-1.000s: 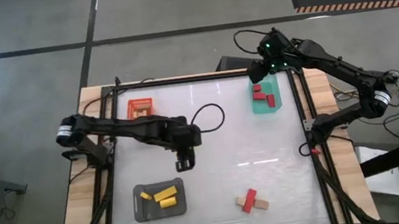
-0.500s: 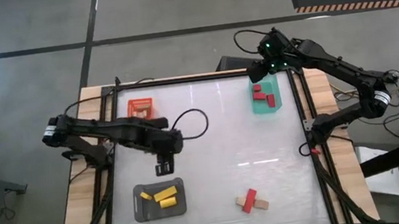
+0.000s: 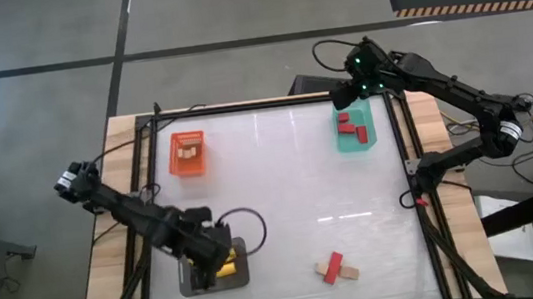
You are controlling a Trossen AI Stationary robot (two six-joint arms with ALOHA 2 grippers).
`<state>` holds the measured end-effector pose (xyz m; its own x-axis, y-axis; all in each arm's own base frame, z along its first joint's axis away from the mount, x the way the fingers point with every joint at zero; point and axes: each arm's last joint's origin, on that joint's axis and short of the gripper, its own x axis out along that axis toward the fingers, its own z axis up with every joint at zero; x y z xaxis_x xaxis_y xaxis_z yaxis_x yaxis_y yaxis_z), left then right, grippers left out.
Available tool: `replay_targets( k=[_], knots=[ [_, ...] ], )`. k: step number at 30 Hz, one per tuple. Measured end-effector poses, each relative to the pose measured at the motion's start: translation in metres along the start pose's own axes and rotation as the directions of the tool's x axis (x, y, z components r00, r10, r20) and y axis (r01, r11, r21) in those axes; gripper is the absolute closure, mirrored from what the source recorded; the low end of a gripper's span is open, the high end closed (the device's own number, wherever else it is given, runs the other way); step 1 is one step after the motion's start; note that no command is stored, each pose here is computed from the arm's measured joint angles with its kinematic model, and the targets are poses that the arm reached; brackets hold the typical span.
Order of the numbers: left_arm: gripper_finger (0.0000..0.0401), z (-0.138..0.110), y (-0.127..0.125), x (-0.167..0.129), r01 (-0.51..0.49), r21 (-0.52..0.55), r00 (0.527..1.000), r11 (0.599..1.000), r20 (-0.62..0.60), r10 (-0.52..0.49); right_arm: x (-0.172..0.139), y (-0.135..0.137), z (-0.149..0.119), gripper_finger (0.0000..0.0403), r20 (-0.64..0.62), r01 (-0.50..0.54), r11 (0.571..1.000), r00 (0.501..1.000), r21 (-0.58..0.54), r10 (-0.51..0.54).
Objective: Sort & place blocks by color
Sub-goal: Put the yellow block into the black bin
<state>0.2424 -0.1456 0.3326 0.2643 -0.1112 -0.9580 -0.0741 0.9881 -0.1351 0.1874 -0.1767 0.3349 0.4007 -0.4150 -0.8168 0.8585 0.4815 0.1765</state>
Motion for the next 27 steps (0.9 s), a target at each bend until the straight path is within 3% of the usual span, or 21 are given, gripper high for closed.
replay_targets(
  k=[11,19,27],
  knots=[
    [0.0273,-0.021,-0.024,0.05,-0.004,0.001,0.995,1.0,-0.103,0.004,0.0,0.0,0.0,0.0273,0.001,-0.001,1.0,1.0,0.0,0.001],
    [0.0273,-0.033,-0.019,0.089,0.018,-0.003,0.992,1.0,-0.123,-0.018,0.0,0.0,0.0,0.0273,0.0,-0.001,1.0,1.0,0.0,0.001],
    [0.0273,-0.044,-0.012,0.109,0.019,0.001,0.986,1.0,-0.163,-0.019,0.0,0.0,0.0,0.0273,0.0,-0.001,1.0,1.0,0.004,0.001]
  ],
)
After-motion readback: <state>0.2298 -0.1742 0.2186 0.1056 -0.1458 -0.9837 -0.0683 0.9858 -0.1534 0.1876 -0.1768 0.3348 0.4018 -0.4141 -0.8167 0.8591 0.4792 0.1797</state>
